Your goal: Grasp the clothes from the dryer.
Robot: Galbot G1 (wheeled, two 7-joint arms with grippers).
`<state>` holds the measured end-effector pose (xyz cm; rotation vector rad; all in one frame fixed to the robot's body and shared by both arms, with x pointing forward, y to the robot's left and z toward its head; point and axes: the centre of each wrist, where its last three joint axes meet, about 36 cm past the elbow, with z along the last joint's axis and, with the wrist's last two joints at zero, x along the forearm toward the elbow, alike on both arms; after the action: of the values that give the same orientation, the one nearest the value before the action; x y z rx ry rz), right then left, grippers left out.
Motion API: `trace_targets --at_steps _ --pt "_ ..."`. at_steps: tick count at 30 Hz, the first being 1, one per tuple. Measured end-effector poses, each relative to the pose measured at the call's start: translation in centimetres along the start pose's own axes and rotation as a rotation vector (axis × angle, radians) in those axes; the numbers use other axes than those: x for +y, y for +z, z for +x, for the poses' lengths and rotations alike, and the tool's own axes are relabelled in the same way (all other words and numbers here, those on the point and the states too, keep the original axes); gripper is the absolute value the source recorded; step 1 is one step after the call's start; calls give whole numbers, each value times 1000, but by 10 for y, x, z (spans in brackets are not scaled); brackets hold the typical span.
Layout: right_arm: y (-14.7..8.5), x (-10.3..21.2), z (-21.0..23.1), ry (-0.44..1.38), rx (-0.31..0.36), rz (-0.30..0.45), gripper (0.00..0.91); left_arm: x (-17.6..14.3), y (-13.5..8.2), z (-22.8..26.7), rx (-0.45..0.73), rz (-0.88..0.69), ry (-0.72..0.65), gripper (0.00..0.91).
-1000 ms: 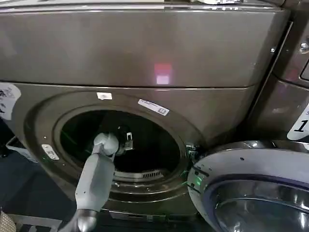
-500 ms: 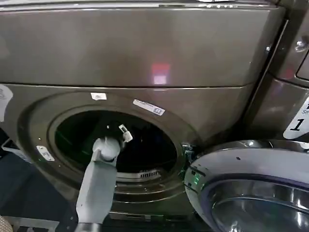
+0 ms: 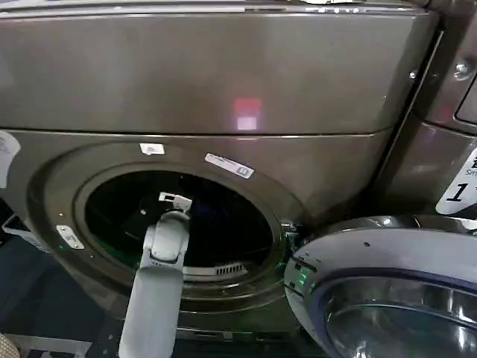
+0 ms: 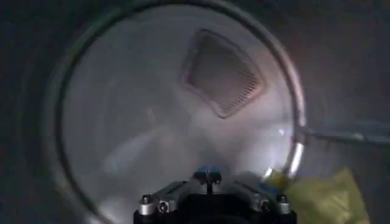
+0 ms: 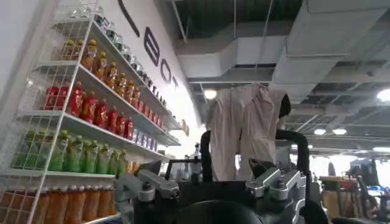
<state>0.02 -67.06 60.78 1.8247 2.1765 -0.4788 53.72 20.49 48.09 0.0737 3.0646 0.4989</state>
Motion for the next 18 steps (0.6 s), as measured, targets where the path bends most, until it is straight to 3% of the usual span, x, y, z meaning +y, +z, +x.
trace_targets --at_steps 8,18 --pt "-1 0 0 -2 -6 3 907 2 -10 4 -3 140 -85 0" --pt "-6 1 1 1 -9 -12 907 2 -15 6 2 207 -114 0"
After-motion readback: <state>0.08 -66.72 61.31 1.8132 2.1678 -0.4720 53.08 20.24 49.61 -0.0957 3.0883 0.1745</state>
